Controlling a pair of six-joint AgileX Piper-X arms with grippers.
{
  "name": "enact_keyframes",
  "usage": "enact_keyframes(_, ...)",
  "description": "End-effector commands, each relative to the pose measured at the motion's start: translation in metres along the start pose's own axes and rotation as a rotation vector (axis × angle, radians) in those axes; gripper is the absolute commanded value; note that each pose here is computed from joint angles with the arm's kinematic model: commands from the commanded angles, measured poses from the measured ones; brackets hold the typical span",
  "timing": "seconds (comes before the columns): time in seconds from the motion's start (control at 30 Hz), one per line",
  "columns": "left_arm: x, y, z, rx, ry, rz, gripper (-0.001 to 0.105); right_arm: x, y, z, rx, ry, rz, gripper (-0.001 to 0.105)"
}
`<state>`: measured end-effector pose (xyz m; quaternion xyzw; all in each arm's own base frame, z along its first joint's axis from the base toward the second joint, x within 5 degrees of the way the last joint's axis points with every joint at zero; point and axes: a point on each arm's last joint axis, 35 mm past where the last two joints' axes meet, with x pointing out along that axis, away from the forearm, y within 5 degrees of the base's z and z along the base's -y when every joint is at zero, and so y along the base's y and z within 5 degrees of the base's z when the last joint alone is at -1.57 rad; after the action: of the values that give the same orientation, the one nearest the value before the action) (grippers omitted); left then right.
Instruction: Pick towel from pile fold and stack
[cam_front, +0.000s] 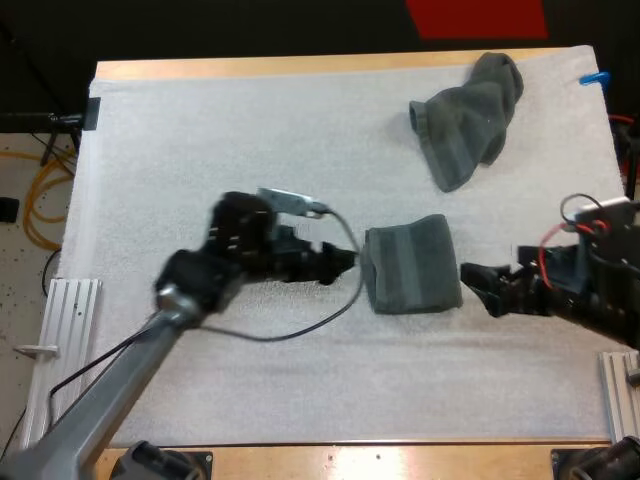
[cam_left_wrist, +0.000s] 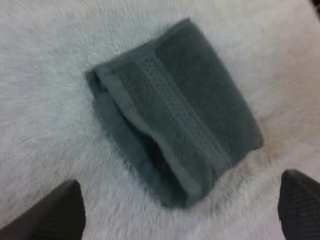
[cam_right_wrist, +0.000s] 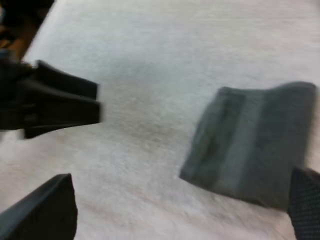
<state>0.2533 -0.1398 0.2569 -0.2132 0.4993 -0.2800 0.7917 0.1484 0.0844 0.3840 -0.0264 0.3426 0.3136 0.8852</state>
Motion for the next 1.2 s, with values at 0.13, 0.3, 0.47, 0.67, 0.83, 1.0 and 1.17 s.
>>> enact_keyframes(0.13, 0.057, 0.008, 0.005, -0.121, -0.016, 0.021, 0.076, -0.017, 0.0, -0.011, -0.007, 0.034, -0.081, 0.082)
enact_keyframes(0.3, 0.102, 0.033, -0.003, -0.262, 0.074, 0.033, 0.076, -0.021, 0.001, -0.014, -0.006, 0.042, -0.093, 0.082)
enact_keyframes(0.47, 0.13, 0.047, -0.008, -0.367, 0.149, -0.055, 0.076, -0.02, 0.001, -0.014, -0.006, 0.045, -0.093, 0.082)
enact_keyframes(0.67, 0.144, 0.043, -0.001, -0.402, 0.167, -0.08, 0.076, -0.02, 0.001, -0.014, -0.005, 0.045, -0.093, 0.082)
enact_keyframes(0.83, 0.157, 0.034, -0.001, -0.422, 0.22, 0.02, 0.075, -0.02, 0.001, -0.014, -0.005, 0.045, -0.093, 0.082)
enact_keyframes(1.0, 0.167, 0.02, 0.001, -0.387, 0.27, 0.071, 0.075, -0.02, 0.001, -0.014, -0.005, 0.045, -0.093, 0.082)
enact_keyframes(1.17, 0.178, 0.006, 0.001, -0.366, 0.317, 0.046, 0.075, -0.02, 0.001, -0.014, -0.005, 0.045, -0.093, 0.082)
